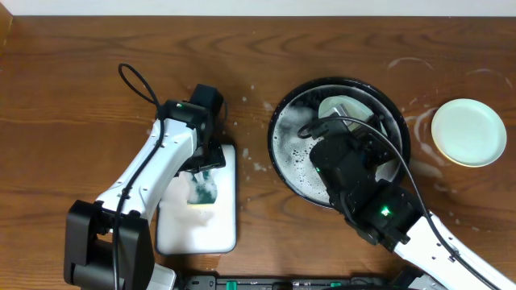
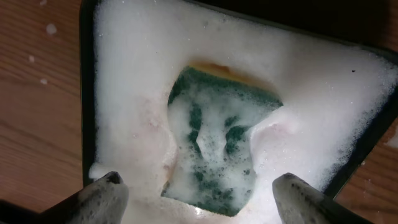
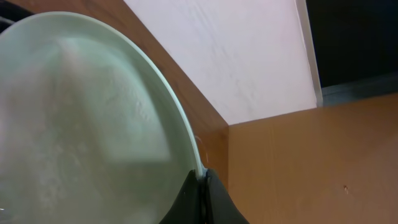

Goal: Clean dirty plates on tray and stack at the side
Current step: 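Tilt the light green plate upward with the right gripper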

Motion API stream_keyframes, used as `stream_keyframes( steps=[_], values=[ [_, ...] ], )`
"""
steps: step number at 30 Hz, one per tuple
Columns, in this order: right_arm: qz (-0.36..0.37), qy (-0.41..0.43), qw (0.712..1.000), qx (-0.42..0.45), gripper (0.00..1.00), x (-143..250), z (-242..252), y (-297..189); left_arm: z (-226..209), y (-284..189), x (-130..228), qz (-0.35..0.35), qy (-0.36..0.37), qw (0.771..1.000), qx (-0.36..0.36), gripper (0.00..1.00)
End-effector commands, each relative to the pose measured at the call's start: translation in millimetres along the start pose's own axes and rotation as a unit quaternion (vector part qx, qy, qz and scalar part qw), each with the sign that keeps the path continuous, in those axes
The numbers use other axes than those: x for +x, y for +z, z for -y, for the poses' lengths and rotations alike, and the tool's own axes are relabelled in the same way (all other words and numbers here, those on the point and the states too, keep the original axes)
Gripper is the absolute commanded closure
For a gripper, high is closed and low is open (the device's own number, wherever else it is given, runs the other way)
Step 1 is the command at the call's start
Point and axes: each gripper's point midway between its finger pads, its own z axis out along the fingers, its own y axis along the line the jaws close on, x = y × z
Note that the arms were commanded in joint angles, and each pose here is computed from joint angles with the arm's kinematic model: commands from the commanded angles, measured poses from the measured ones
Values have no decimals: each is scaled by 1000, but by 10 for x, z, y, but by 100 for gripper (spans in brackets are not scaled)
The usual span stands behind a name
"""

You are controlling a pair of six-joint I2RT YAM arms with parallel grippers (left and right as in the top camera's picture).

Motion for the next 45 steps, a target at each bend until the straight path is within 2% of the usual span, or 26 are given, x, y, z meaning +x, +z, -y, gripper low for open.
stream_keyframes(
  steps=[1,45],
  values=[
    [1,7,1000,17,99,-29,111,-43,-20,-8,-5,2,2,1000,-2,19],
    [-4,-1,1000,18,99,-28,70,-16,-20,-8,-5,2,2,1000,-2,19]
  ],
)
